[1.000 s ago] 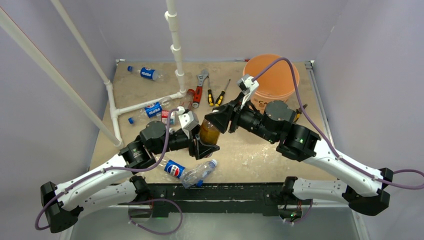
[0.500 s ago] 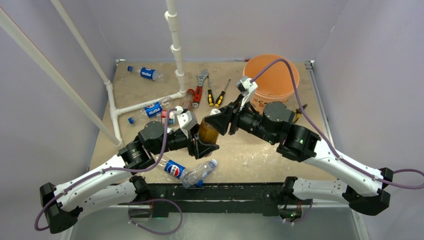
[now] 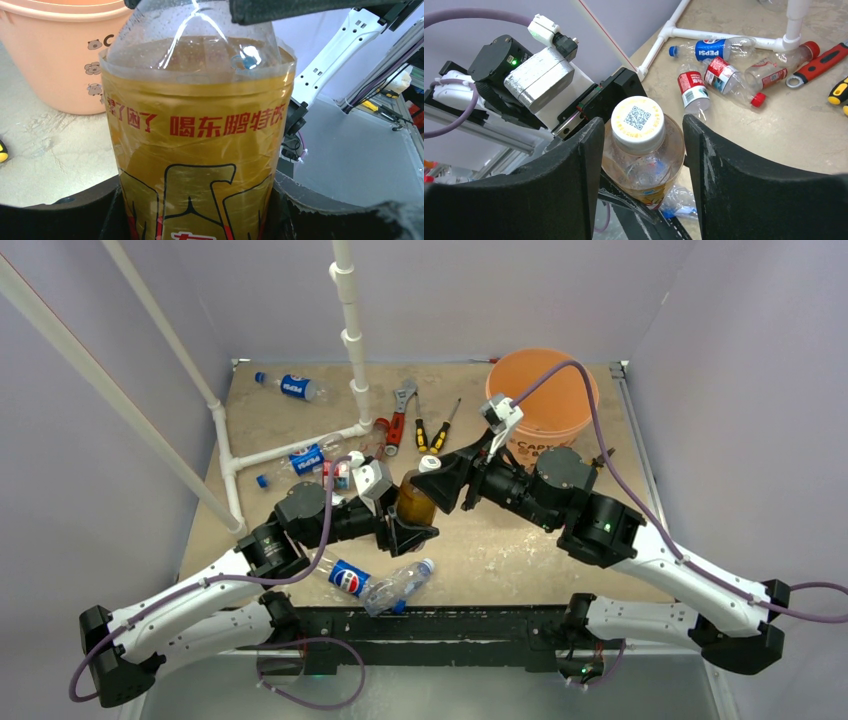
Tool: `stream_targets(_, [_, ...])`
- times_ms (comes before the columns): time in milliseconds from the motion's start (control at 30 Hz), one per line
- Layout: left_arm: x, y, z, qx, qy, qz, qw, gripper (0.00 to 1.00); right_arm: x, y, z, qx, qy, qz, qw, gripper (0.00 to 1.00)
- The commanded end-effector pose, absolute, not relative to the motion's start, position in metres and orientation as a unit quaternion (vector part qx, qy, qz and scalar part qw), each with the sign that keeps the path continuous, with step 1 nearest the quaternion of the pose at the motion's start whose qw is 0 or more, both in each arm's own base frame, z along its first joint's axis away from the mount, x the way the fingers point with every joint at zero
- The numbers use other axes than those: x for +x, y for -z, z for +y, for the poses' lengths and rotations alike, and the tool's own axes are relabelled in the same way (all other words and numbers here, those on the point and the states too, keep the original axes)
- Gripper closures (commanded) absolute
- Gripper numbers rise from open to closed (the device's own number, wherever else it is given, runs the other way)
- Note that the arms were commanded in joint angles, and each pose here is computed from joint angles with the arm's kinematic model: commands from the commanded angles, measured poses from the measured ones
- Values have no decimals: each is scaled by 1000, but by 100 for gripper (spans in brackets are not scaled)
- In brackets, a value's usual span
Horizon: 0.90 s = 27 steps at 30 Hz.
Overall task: Put the plastic bottles in the bin
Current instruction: Place the plastic bottle in the trash bin.
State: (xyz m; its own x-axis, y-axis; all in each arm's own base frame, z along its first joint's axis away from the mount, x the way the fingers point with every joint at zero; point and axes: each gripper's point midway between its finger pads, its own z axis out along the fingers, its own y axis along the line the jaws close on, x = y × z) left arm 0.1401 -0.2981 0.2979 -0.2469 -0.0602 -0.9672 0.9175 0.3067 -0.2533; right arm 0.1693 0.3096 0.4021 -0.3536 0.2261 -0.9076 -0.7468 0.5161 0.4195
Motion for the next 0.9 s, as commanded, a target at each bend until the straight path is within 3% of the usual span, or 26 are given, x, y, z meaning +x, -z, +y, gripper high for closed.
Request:
stream_targets(0, [139, -330, -298, 337, 494, 592, 540, 68, 170, -425, 303, -163, -473, 660, 560, 41])
stream_targets(267, [139, -325, -299, 336, 494, 598, 534, 68, 172, -425, 309, -163, -476, 659, 559, 54])
stream_targets(367, [138, -325, -299, 335, 496, 598, 534, 67, 172, -426, 311, -167, -478, 657, 559, 76])
stream_targets(400, [138, -325, -299, 334, 496, 599, 532, 63, 171, -426, 311, -169, -478, 656, 559, 92])
stream_targets(433, [139, -324, -298, 333, 495, 602, 531, 56, 171, -425, 310, -170, -477, 657, 559, 100])
stream_targets(533, [143, -321, -295, 325, 483, 616, 531, 33, 169, -431, 302, -171, -474, 648, 570, 100])
stream_targets(600, [145, -321, -291, 317, 475, 624, 534, 13, 170, -440, 292, -162, -468, 642, 585, 100])
stream_targets(700, [147, -322, -281, 299, 466, 629, 545, 5, 171, -460, 269, -144, -451, 632, 613, 100])
stream_targets(867, [153, -317, -251, 239, 442, 651, 569, 1, 182, -495, 212, -72, -401, 610, 680, 100])
